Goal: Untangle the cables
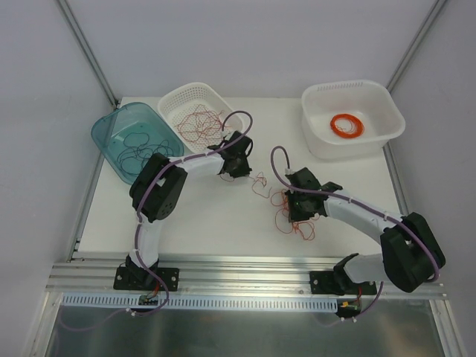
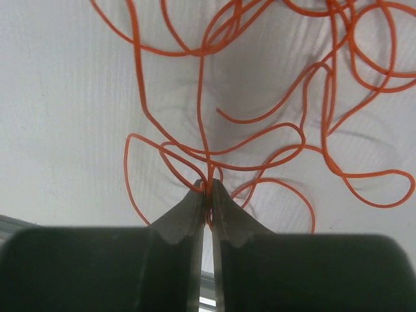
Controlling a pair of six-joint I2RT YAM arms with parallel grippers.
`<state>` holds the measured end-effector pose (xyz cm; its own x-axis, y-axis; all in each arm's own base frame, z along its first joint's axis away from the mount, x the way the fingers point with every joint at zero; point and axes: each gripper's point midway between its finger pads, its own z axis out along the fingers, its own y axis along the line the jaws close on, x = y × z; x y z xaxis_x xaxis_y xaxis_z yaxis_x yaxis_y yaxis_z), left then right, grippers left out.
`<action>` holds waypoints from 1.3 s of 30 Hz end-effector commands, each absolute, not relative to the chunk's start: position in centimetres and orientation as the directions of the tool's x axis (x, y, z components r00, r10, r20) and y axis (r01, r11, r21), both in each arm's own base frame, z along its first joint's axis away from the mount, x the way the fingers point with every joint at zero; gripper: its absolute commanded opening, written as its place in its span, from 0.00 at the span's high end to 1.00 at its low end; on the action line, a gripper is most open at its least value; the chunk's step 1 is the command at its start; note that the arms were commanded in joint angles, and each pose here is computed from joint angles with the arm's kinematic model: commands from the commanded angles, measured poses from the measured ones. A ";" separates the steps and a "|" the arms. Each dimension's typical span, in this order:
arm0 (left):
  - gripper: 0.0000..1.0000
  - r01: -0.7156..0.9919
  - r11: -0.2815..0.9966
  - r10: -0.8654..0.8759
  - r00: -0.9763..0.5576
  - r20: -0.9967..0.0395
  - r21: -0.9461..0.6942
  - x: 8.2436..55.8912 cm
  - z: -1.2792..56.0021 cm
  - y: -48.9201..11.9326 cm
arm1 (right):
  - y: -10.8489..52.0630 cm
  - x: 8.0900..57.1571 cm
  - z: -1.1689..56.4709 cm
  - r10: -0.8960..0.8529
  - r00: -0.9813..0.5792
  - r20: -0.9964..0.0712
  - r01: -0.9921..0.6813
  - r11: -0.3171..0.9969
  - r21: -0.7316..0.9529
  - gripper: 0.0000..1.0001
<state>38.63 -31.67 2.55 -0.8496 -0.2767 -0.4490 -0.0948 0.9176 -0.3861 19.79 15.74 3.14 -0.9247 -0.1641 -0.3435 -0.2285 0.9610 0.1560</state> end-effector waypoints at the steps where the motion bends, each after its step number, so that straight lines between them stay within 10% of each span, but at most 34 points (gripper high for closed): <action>1: 0.95 -0.074 0.925 -0.258 -0.843 -0.472 -0.373 38.4 3.6 -31.0 | 14.4 20.3 3.5 -0.116 -0.921 -0.371 -0.174 0.976 0.128 0.90; 11: 1.00 0.224 0.886 -0.119 -0.735 -0.667 -0.406 36.5 15.8 -30.2 | 10.9 20.4 2.9 0.042 -0.937 -0.348 0.006 0.995 0.103 0.81; 22: 1.00 0.575 0.686 -0.080 -0.549 -0.832 -0.446 33.7 30.7 -31.5 | 10.3 20.9 3.9 0.079 -0.925 -0.371 0.037 0.992 0.120 0.19; 39: 1.00 0.512 0.805 -0.131 -0.340 -0.931 -0.300 45.9 36.8 -24.1 | 9.0 21.6 13.1 0.083 -0.735 -0.673 -0.048 0.984 0.174 0.06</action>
<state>42.95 -25.64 36.59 -0.4173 -0.1790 -0.8910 0.5277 0.7505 -0.3979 21.30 9.73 10.81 -0.7800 0.0795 -0.6207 -0.0484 0.9813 0.1865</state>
